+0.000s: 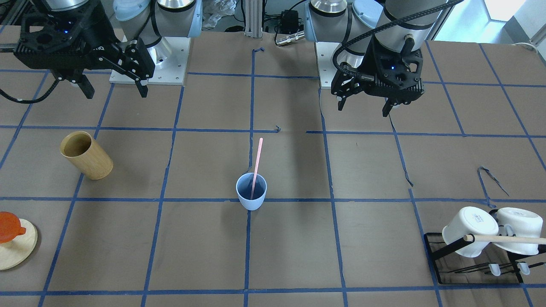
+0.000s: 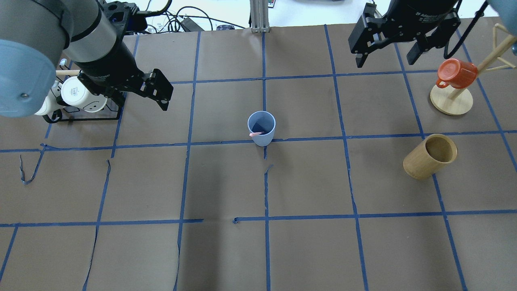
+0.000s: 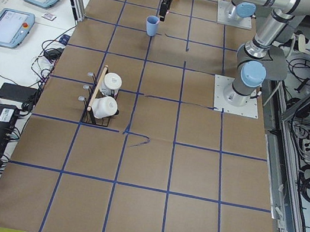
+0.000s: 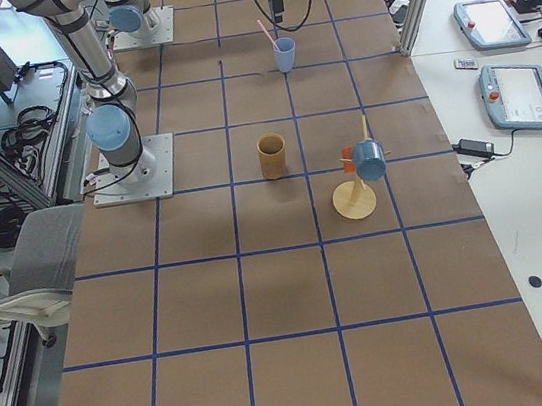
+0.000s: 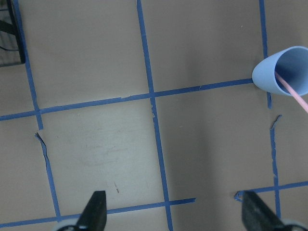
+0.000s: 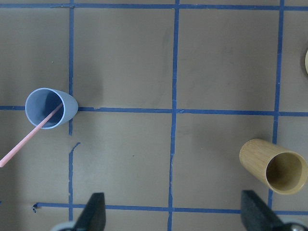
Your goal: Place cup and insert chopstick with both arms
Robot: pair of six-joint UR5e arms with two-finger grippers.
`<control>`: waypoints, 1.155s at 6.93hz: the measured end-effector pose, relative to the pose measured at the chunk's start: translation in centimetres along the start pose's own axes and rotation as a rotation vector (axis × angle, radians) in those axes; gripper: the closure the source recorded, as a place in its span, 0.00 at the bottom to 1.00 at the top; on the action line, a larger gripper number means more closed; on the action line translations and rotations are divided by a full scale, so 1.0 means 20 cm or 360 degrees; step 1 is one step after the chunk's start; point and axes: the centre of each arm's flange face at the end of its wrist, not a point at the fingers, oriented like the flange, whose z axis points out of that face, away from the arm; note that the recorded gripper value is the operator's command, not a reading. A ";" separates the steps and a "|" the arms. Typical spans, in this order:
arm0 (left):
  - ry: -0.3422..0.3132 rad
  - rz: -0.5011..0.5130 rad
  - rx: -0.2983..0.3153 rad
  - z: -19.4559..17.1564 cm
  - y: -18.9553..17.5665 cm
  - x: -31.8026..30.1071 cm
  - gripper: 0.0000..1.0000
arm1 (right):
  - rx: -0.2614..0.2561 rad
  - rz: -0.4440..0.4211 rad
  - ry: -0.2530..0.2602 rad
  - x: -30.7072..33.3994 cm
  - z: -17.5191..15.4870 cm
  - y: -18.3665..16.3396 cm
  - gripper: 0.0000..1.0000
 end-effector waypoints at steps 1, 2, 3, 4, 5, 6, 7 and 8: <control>-0.0002 0.0000 0.0006 -0.01 0.01 0.00 0.00 | 0.0007 -0.0018 -0.0014 0.01 -0.01 0.01 0.00; -0.0001 0.0000 0.0006 -0.01 0.01 0.00 0.00 | 0.0005 -0.0057 -0.0022 0.01 0.00 0.01 0.00; -0.0001 0.0000 0.0006 -0.01 0.01 0.00 0.00 | -0.0007 -0.0084 -0.0025 0.01 0.02 0.01 0.00; 0.0000 0.0001 0.0006 -0.01 0.01 0.00 0.00 | -0.0005 -0.0095 -0.0025 0.01 0.05 0.00 0.00; 0.0000 0.0001 0.0006 -0.01 0.01 0.00 0.00 | 0.0018 -0.0101 -0.0024 0.01 0.07 0.00 0.00; 0.0000 0.0000 0.0007 -0.01 0.00 0.00 0.00 | 0.0028 -0.0108 -0.0018 0.02 0.09 0.01 0.00; 0.0000 0.0000 0.0010 -0.02 0.01 0.00 0.00 | 0.0033 -0.0118 -0.0008 0.02 0.09 0.04 0.00; 0.0000 0.0000 0.0014 -0.02 0.01 0.00 0.00 | 0.0030 -0.0124 -0.0005 0.02 0.08 0.05 0.00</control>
